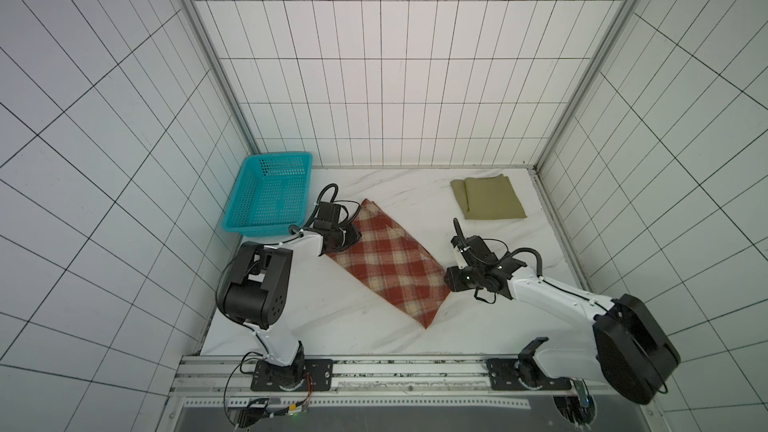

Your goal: Fold and stack the skirts

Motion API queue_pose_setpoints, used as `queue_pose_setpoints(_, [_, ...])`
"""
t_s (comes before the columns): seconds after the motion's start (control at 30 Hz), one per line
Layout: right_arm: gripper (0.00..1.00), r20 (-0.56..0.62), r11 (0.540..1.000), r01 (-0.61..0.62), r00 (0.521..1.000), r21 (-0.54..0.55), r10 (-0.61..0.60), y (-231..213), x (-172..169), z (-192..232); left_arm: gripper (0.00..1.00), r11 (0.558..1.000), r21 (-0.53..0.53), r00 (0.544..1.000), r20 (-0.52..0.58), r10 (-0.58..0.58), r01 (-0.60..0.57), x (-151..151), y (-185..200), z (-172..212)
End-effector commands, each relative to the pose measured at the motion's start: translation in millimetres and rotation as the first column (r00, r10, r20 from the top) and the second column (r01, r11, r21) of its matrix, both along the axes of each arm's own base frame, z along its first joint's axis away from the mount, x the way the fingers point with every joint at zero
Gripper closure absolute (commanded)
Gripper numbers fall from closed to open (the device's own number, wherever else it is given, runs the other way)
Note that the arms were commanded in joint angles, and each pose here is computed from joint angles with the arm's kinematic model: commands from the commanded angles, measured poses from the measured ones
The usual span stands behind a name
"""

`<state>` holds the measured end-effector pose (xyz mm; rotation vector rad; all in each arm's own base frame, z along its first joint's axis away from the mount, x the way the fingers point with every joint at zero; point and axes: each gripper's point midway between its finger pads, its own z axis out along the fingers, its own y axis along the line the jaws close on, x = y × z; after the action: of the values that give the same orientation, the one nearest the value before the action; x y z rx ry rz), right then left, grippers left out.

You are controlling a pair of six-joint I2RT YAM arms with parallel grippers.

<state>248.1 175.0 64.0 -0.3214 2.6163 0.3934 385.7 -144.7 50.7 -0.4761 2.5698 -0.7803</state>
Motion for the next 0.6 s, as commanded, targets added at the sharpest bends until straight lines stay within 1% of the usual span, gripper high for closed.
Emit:
queue_pose_setpoints(0.0, [0.53, 0.155, 0.995, 0.024, 0.987, 0.097, -0.039, 9, 25, 74, 0.78, 1.0, -0.005, 0.997, 0.074, -0.01, 0.01, 5, 1, 22])
queue_pose_setpoints(0.07, [0.53, 0.16, 0.989, 0.009, 0.987, 0.145, -0.032, 11, 16, 86, 0.78, 1.0, -0.003, 0.997, 0.073, -0.017, 0.017, 2, 1, 24])
queue_pose_setpoints(0.13, [0.53, 0.146, 0.981, -0.008, 0.989, 0.191, -0.02, 15, 6, 89, 0.78, 1.0, -0.002, 0.998, 0.065, -0.016, 0.016, -1, 2, 22])
queue_pose_setpoints(0.23, [0.53, 0.12, 0.973, -0.019, 0.993, 0.23, -0.009, 21, -7, 82, 0.78, 1.0, -0.002, 0.999, 0.05, -0.01, 0.01, -5, 3, 16])
queue_pose_setpoints(0.33, [0.56, 0.096, 0.97, -0.021, 0.995, 0.243, -0.002, 27, -15, 68, 0.79, 1.0, 0.011, 0.999, 0.033, -0.008, 0.008, -8, 5, 8])
queue_pose_setpoints(0.37, [0.6, 0.092, 0.968, -0.025, 0.996, 0.251, 0.002, 31, -15, 65, 0.79, 1.0, 0.014, 1.0, 0.028, -0.005, 0.004, -8, 6, 5])
queue_pose_setpoints(0.47, [0.74, 0.061, 0.964, -0.033, 0.998, 0.262, 0.018, 38, -18, 51, 0.79, 1.0, 0.012, 1.0, 0.002, 0.003, -0.003, -9, 7, -7])
queue_pose_setpoints(0.5, [0.77, 0.055, 0.963, -0.033, 0.998, 0.266, 0.019, 39, -18, 47, 0.8, 1.0, 0.011, 1.0, -0.008, 0.009, -0.009, -10, 7, -10])
queue_pose_setpoints(0.57, [0.85, 0.032, 0.969, -0.022, 0.999, 0.245, 0.014, 37, -18, 34, 0.8, 1.0, 0.005, 1.0, -0.021, 0.015, -0.015, -10, 7, -16])
